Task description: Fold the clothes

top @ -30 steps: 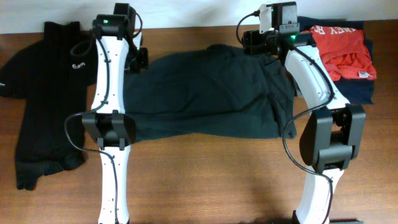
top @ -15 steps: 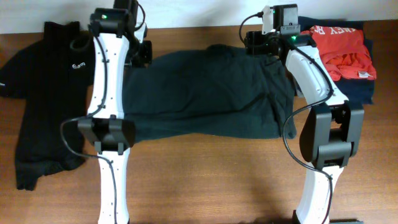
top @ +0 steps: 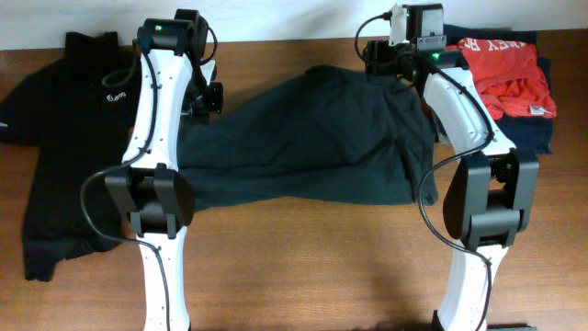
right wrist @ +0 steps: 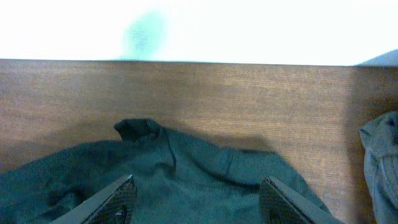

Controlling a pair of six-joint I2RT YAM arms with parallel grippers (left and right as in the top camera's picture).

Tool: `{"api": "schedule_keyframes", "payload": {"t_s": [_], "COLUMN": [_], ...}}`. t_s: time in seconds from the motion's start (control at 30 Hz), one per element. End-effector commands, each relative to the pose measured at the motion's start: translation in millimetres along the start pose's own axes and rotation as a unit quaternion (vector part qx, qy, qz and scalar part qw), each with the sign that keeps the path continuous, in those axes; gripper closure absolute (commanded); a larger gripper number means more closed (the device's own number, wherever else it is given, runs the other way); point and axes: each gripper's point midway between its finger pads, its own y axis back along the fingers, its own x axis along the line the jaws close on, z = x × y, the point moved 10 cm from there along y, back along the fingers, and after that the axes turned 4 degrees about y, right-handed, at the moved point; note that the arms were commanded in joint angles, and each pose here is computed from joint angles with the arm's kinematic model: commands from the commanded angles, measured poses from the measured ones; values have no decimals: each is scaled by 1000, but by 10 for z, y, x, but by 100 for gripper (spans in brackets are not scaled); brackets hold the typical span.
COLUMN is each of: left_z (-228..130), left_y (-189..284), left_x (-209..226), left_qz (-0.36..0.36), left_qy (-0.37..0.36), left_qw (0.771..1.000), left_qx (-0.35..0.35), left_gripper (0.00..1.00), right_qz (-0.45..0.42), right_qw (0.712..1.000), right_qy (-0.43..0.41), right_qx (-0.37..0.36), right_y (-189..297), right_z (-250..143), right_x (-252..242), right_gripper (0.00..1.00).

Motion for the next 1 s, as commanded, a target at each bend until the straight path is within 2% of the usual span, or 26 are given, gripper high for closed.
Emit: {"api": "schedule_keyframes", "payload": {"t_s": [0.0,0.23,0.33,0.67,0.8,0.87,0.97], "left_z": [-22,-22,-24,-39,-34,-34,-33], "left_y": [72,72,72,73,74,74,74], "left_x": [33,33,19,-82,-54,-52,-52], "left_qz": [6,6,6,6,27,28,28], "left_qy": [-5,-5,-7,-18,-18,-18,-18], "left_qw": [1000,1000,1000,1000,999,999,999], "left_qx": [-7,-7,-7,-7,-10,-11,-11], "left_gripper": [100,99,100,99,99,99,100], "right_qz": [-7,-23,-45,-78,-81,-81,-81], "right_qw": [1000,1000,999,996,995,995,995], "right_qy": [-7,-8,-8,-42,-54,-53,-52], "right_qx": [12,15,5,14,11,4,-3], "right_y": [-227,-632,-716,-1025,-1063,-1062,-1061], "right_z": [-114,-337,-360,-640,-680,-660,-639], "right_x": [-65,-173,-222,-509,-595,-602,-606], "right_gripper": [32,30,27,27,27,30,40]}}
